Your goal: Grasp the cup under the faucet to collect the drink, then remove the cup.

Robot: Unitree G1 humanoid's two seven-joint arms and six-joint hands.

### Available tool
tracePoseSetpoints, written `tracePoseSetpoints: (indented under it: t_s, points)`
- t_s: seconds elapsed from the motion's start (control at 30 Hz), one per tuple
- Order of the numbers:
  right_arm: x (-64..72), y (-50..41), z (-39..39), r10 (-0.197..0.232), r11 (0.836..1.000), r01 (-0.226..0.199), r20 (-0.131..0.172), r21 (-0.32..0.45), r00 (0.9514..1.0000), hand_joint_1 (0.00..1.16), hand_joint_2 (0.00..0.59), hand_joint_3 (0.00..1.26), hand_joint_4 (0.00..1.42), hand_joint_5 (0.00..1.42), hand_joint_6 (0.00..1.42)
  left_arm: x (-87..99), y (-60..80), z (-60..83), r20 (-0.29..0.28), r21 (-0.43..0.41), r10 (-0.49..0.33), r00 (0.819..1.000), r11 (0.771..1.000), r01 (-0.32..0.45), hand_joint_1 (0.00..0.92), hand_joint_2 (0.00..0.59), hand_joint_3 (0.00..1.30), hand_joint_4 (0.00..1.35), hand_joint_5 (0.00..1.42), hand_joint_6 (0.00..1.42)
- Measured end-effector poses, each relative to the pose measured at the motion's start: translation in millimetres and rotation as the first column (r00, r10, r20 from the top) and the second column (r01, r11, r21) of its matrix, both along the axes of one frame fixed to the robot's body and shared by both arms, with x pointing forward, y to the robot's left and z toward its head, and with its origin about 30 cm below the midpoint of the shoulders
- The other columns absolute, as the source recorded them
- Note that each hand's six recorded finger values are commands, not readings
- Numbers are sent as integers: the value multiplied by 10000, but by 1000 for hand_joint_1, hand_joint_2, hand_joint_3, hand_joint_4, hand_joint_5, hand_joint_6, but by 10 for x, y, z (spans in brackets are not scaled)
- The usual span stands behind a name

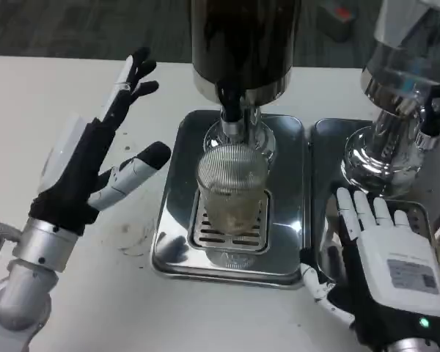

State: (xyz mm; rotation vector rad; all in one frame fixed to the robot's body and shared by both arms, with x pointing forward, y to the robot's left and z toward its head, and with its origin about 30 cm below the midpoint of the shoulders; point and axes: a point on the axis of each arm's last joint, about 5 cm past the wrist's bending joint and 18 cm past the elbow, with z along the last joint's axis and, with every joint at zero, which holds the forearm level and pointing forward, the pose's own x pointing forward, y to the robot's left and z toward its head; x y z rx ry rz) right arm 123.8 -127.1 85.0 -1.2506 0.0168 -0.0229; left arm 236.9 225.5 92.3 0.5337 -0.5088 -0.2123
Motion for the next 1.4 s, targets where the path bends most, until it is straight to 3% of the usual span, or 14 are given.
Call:
tracePoseSetpoints:
  t_s: [0.07, 0.2, 0.37, 0.5, 0.67, 1.17, 1.4]
  points:
    - [-19, 1, -2, -156, 9999, 156, -43, 55, 9999, 287, 432, 0, 0, 0, 0, 68, -95, 42, -74, -314, -712, 9974, 9970, 709, 0, 89, 0, 0, 130, 0]
    - [-26, 26, 19, -156, 9997, 155, 46, 207, 9999, 287, 432, 0, 0, 0, 0, 209, -385, 228, 762, -434, -2495, 9654, 9664, 2532, 0, 90, 25, 0, 156, 0]
    - [-62, 12, -1, -328, 9993, 331, -129, 184, 9994, 287, 432, 0, 0, 0, 0, 217, -352, 244, 809, -502, -2355, 9685, 9695, 2399, 0, 95, 54, 0, 187, 8]
    - [-60, 16, 0, -318, 9993, 320, -115, 199, 9994, 287, 432, 0, 0, 0, 0, 181, -225, 196, 492, -553, -1808, 9823, 9815, 1834, 0, 94, 65, 0, 192, 20]
    - [-21, 28, 18, -190, 9995, 189, 55, 237, 9998, 287, 432, 0, 0, 0, 0, 177, -180, 205, 507, -556, -1679, 9845, 9838, 1706, 0, 93, 66, 0, 195, 22]
    - [-8, 49, 4, -268, 9989, 264, 102, 379, 9996, 287, 433, 0, 0, 0, 0, 185, -314, 217, 238, -258, -3207, 9469, 9466, 3213, 0, 98, 94, 15, 243, 53]
    - [-8, 55, -2, -295, 9986, 292, 74, 435, 9995, 288, 437, 0, 0, 0, 0, 189, -359, 277, 535, 4, -3573, 9324, 9338, 3578, 0, 104, 107, 38, 255, 68]
